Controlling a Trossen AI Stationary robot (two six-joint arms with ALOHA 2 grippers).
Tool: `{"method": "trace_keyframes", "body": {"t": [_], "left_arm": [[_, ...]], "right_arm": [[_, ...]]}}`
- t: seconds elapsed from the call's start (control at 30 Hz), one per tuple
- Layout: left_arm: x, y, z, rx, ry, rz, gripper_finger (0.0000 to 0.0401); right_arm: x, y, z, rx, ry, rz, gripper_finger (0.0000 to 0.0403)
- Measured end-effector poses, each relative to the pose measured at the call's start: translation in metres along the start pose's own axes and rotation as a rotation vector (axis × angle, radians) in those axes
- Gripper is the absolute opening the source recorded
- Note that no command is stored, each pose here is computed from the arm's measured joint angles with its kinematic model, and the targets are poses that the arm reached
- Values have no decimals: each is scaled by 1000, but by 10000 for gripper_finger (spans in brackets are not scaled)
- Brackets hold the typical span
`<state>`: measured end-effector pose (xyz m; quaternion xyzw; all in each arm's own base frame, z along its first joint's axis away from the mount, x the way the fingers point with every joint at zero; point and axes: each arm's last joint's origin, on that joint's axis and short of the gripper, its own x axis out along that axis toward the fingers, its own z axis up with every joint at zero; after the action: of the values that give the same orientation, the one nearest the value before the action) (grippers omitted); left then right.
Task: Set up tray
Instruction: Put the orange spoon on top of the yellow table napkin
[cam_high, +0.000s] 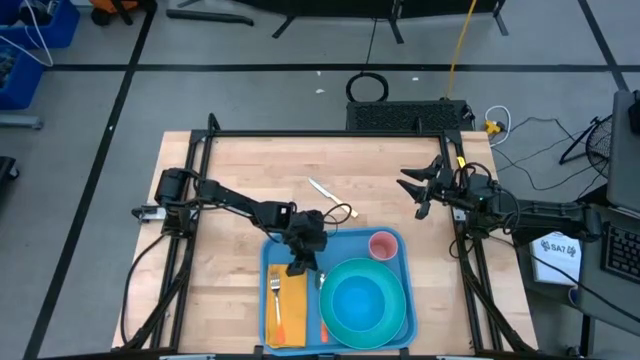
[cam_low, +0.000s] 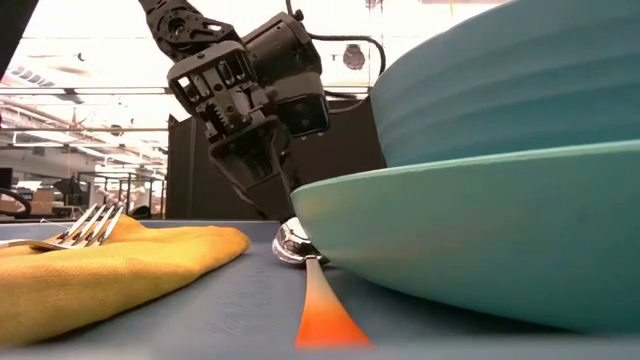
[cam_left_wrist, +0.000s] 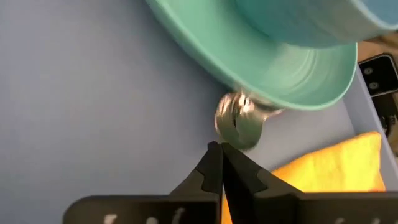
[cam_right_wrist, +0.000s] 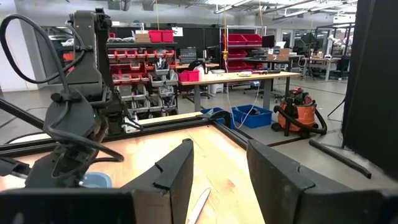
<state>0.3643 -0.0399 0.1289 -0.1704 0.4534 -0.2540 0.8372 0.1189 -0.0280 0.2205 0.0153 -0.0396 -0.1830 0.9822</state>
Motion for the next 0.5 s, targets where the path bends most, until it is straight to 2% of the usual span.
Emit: {"method": "trace_keyframes", "body": {"t": [0.1, 0.2, 0.5], "left_arm": [[1, -2, -1, -11, 13, -6, 7], [1, -3, 0, -11, 0, -11, 29], [1, -2, 1, -25, -3, -25, 152]], "right_arm": [[0, 0, 0, -1, 0, 0, 141], [0, 0, 0, -1, 0, 0, 141], [0, 0, 0, -2, 0, 0, 141]]}}
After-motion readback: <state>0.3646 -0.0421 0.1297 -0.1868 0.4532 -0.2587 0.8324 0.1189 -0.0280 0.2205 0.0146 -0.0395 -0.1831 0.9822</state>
